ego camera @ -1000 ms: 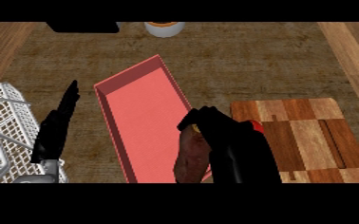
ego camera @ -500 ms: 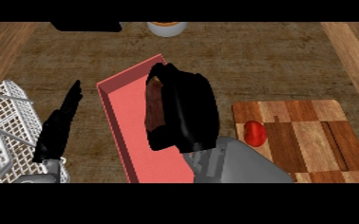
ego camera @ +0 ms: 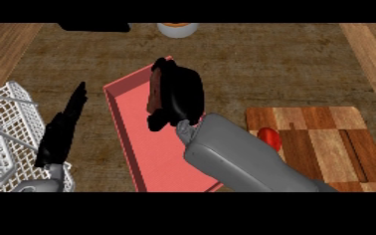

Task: Pick the sweet potato from the cutting board and place it in the cardboard box

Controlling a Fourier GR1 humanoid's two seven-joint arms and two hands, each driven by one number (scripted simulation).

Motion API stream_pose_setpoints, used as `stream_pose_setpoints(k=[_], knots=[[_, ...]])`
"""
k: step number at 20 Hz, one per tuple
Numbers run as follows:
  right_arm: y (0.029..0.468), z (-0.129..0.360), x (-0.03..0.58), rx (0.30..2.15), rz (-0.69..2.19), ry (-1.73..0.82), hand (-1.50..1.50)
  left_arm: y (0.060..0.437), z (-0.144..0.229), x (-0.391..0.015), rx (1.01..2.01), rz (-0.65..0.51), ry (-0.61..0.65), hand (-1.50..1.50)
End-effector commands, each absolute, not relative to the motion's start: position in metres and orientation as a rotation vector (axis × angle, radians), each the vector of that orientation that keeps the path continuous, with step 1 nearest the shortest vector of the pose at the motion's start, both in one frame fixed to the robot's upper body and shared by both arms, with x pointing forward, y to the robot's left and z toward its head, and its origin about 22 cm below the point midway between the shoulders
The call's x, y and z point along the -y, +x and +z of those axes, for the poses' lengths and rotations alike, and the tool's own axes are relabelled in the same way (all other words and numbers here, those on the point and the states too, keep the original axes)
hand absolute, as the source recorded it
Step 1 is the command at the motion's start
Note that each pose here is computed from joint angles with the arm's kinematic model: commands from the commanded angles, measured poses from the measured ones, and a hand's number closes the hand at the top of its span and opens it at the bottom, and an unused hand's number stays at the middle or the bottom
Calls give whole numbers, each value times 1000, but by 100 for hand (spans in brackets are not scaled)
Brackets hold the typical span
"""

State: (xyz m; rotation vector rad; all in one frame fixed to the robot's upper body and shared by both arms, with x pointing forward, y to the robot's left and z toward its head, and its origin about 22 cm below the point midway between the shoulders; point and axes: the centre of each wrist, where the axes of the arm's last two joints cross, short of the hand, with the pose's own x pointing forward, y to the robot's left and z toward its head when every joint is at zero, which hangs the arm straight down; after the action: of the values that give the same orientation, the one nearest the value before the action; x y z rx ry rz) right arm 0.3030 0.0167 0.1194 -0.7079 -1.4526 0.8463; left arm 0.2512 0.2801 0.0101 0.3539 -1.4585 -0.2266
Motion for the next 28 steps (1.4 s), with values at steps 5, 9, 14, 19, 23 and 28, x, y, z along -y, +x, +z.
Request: stream_pose_setpoints(k=[5, 9, 14, 19, 23, 28], knots=[[312, 79, -21, 1473, 713, -641, -150, 258, 29, -282, 1479, -226, 354, 0], [329, 103, -17, 1598, 479, -585, -150, 259, 14, -281, 1461, -246, 364, 0], [328, 96, 0, 1694, 173, -537, -150, 250, 12, -271, 1466, -212, 354, 0], [326, 112, 35, 1734, -17, -428, -150, 243, 8, -273, 1449, -185, 396, 0], [330, 116, 103, 1723, -125, -518, -150, 239, 16, -288, 1436, -174, 379, 0], [298, 119, 169, 1715, -191, -535, -150, 238, 11, -289, 1446, -177, 424, 0]])
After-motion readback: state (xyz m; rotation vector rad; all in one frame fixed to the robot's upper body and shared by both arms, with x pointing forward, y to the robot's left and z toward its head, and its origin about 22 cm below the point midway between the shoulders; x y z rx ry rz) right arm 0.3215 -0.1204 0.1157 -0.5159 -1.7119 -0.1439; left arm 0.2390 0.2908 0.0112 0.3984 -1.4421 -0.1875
